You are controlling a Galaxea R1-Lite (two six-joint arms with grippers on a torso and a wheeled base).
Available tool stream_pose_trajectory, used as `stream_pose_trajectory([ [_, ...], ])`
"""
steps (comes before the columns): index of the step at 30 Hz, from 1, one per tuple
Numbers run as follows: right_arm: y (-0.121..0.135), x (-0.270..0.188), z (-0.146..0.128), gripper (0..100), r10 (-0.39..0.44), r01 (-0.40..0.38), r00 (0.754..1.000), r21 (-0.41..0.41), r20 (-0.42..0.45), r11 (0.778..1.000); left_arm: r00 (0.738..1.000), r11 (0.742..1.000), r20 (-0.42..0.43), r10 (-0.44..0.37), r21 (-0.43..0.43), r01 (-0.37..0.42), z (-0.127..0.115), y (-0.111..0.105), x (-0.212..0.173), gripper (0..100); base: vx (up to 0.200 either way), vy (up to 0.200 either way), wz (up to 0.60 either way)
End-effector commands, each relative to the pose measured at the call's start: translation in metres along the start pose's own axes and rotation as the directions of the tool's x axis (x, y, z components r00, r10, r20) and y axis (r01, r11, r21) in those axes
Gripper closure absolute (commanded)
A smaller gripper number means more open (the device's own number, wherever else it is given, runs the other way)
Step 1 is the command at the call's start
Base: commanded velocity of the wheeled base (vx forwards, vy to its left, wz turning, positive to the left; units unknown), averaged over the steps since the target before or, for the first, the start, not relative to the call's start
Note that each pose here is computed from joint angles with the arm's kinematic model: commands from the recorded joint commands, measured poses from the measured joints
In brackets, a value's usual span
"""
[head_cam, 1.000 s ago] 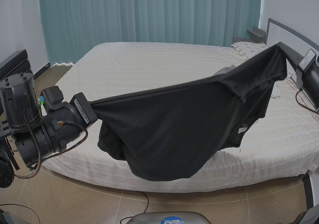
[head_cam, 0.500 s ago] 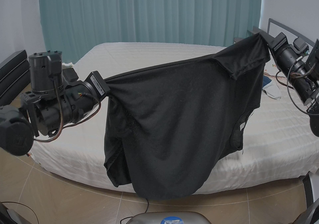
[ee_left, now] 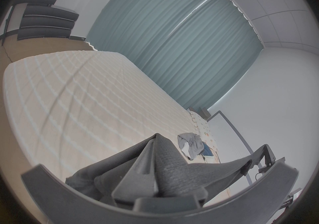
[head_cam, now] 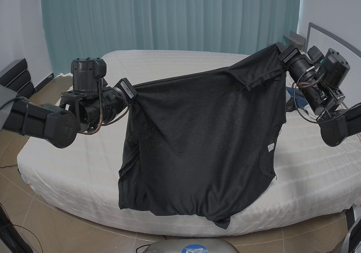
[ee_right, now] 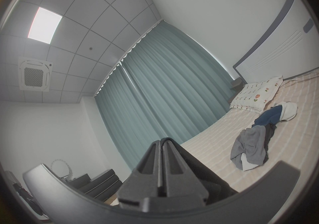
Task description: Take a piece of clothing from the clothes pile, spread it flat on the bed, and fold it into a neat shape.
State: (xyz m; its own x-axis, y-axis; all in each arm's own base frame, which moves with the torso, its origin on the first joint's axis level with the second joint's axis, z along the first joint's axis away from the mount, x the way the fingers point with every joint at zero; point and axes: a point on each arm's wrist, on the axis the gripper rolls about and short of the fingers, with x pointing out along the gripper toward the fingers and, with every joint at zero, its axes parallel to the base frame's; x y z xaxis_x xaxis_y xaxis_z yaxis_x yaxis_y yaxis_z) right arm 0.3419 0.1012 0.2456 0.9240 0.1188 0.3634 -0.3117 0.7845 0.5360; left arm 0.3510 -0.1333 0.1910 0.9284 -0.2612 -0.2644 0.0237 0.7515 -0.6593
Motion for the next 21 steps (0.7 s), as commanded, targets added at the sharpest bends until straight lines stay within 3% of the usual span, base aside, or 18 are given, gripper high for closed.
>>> stream_pose_trajectory([
  [1, -0.020, 0.018, -0.040, 100, -0.037, 0.035, 0.997, -0.021, -0.068, 0.999, 0.997, 0.998, -0.046, 0.060, 0.000, -0.060, -0.020, 0.019, 0.036, 100, 0.000, 0.000, 0.00],
  [7, -0.048, 0.033, -0.089, 100, -0.095, 0.090, 0.987, -0.040, -0.132, 0.995, 0.989, 0.993, -0.095, 0.116, 0.007, -0.116, -0.041, 0.039, 0.060, 100, 0.000, 0.000, 0.00],
  [21, -0.109, 0.031, -0.162, 100, -0.195, 0.184, 0.957, -0.070, -0.214, 0.980, 0.976, 0.985, -0.132, 0.174, 0.017, -0.173, -0.086, 0.079, 0.117, 100, 0.000, 0.000, 0.00],
])
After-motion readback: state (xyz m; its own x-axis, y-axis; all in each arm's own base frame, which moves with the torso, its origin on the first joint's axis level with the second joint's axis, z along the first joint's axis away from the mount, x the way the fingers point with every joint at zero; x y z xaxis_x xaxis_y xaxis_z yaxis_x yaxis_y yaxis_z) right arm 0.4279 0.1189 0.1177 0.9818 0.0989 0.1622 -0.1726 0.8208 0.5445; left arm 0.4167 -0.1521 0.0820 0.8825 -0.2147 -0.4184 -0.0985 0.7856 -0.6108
